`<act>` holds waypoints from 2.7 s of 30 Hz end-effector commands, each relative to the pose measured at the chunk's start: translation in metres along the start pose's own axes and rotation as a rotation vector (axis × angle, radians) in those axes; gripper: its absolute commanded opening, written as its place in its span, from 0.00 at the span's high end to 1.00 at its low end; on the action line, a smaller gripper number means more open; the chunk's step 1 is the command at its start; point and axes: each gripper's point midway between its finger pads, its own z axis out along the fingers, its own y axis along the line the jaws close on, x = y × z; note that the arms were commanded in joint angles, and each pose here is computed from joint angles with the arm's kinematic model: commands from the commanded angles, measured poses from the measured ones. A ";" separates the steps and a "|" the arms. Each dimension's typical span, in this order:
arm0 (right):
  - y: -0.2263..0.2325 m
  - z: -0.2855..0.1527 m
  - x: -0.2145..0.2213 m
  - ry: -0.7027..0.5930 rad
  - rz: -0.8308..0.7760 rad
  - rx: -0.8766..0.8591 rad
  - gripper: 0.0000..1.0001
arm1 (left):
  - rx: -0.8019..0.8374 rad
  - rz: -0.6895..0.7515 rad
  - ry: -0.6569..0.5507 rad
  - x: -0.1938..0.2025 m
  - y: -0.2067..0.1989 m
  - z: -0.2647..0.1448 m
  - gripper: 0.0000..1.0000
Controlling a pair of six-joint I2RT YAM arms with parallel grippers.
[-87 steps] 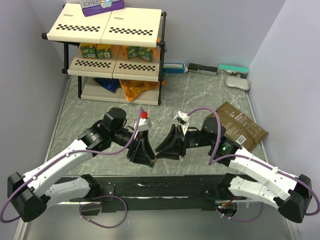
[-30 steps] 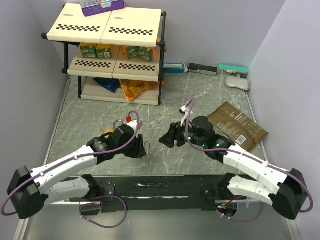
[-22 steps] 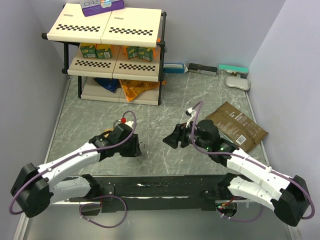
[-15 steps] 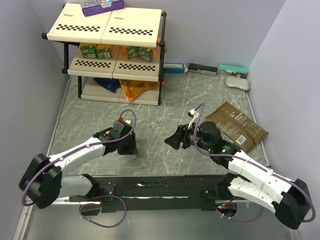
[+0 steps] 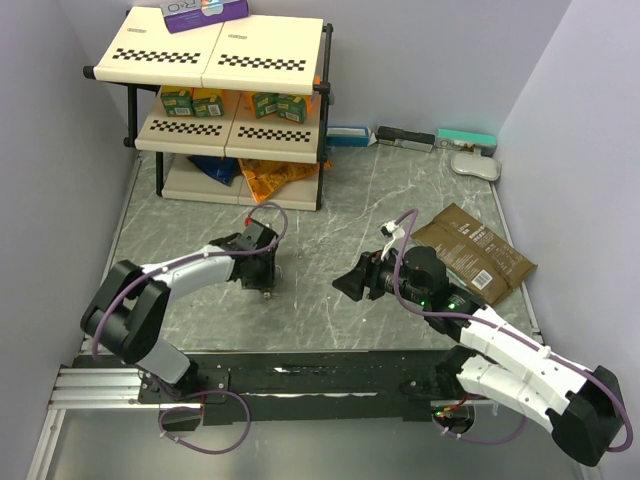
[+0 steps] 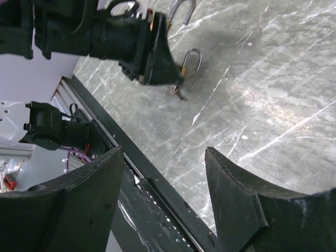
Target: Unlock with the key
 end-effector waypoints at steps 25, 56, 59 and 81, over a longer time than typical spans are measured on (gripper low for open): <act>0.000 -0.010 -0.008 -0.040 0.009 0.015 0.28 | -0.156 0.045 -0.018 -0.040 0.027 0.019 0.30; -0.076 -0.074 -0.049 -0.210 0.014 0.320 0.22 | 0.207 -0.112 -0.924 -0.156 0.043 -0.233 0.01; -0.073 -0.087 -0.060 -0.268 -0.024 0.346 0.22 | 0.237 -0.019 -1.023 -0.146 0.040 -0.260 0.01; -0.063 -0.129 -0.087 -0.475 -0.151 0.402 0.22 | 0.206 -0.030 -1.194 -0.125 0.058 -0.297 0.01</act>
